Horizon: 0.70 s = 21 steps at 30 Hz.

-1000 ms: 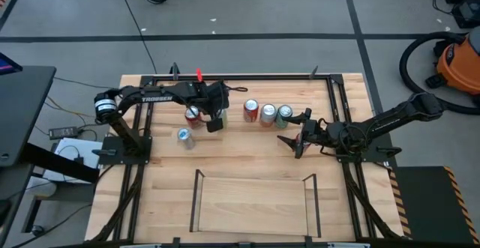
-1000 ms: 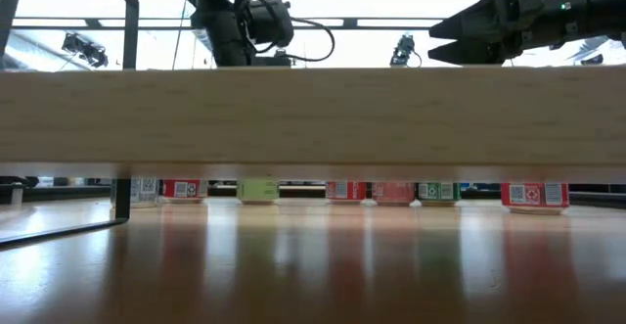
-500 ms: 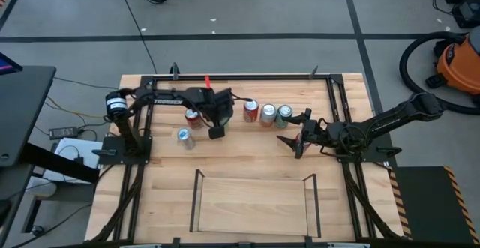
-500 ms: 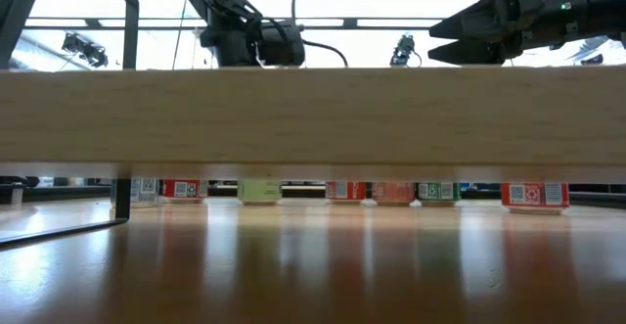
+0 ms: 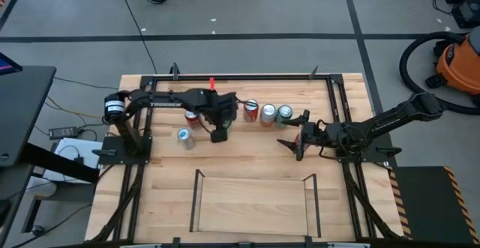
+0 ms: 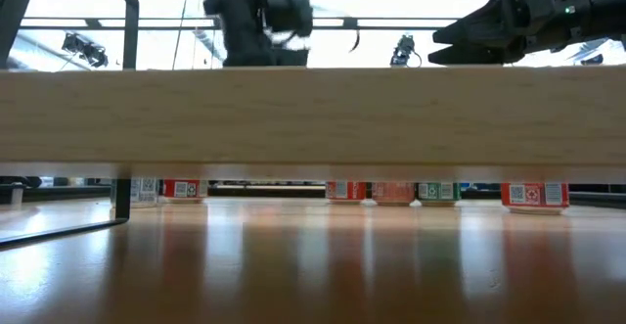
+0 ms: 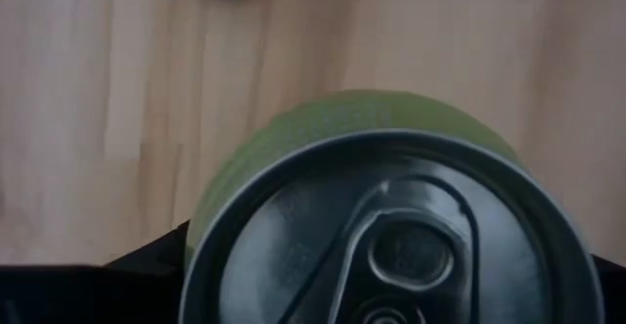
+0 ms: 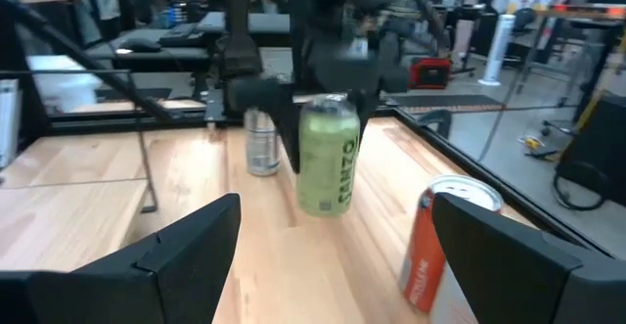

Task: Place canned beverage on shelf
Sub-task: Put the light green soda can on the shelf

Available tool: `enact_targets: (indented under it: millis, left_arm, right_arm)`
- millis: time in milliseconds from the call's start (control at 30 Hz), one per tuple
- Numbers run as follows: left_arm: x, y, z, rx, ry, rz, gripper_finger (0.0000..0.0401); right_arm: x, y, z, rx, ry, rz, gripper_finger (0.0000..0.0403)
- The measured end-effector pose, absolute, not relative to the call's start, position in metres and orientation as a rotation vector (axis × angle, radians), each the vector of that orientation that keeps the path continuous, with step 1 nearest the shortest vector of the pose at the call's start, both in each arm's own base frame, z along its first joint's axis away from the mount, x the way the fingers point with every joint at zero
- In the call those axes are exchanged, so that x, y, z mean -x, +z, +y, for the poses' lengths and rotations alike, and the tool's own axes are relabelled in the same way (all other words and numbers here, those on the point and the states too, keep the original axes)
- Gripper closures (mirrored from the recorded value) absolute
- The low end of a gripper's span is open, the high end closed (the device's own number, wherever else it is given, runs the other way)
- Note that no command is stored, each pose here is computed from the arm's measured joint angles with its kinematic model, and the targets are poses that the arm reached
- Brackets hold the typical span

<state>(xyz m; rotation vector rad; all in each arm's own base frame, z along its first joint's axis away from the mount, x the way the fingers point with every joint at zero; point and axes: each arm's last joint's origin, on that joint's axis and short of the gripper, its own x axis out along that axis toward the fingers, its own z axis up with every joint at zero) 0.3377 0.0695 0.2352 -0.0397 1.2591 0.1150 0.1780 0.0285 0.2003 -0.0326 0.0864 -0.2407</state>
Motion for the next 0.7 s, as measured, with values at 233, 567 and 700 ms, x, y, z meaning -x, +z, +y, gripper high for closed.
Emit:
enact_targets:
  millis: [233, 567, 700]
  left_arm:
    - [-0.349, 0.278, -0.009, -0.128, -0.142, 1.21, 0.0085]
    - [-0.342, 0.294, -0.111, -0.302, -0.244, 1.07, 0.0081]
    - [-0.342, 0.292, -0.116, -0.12, -0.143, 1.089, 0.008]
  right_arm:
    - [-0.178, 0.199, 0.035, 0.019, -0.118, 0.101, 0.0055]
    - [-0.174, 0.199, 0.046, 0.065, -0.052, 0.106, 0.0055]
    - [-0.174, 0.199, 0.048, 0.063, -0.045, 0.104, 0.0055]
